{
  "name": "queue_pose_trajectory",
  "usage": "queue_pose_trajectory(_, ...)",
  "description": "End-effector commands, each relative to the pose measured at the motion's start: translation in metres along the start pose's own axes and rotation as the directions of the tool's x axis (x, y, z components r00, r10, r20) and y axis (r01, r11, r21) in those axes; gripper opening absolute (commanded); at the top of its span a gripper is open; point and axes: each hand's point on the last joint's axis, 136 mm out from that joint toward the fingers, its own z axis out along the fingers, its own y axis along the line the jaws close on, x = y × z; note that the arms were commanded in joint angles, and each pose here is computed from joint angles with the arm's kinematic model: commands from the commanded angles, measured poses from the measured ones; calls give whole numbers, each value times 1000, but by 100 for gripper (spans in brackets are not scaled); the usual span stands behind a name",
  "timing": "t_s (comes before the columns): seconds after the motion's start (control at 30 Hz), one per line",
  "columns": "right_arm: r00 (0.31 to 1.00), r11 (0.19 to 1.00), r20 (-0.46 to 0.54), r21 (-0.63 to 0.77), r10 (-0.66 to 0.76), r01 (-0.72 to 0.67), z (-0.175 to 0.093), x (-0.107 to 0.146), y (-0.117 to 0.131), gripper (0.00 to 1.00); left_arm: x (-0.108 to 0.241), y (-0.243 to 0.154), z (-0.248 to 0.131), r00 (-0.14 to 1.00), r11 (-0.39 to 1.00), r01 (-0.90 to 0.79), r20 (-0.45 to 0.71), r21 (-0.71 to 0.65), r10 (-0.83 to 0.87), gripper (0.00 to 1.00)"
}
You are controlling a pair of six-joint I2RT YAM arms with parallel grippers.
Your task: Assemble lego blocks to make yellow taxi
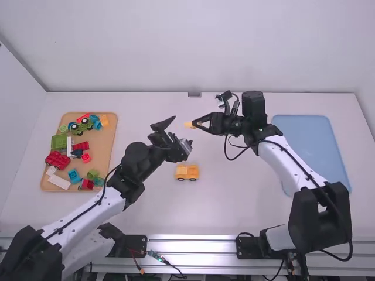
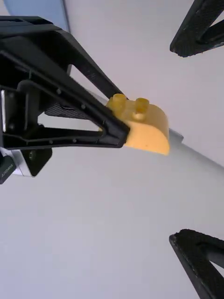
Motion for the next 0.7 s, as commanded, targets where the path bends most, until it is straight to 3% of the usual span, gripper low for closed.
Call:
queue_pose_trajectory(0.0,1000,1000,15,-4,3,-3,-3,-9,3,4,17,-5,3,993,996,-64,-104,-59,58,99)
queue_pose_trajectory(0.37,999,998,37,-51,-29,31,-10,-19,11,7,32,3,24,957,940,-228,-235,-254,169,99)
queue_pose_trajectory(0.67,998,999,53,-28,-33,34,-10,-21,8,10,31,-1,36,926,855,-359,-259,-374,275,99)
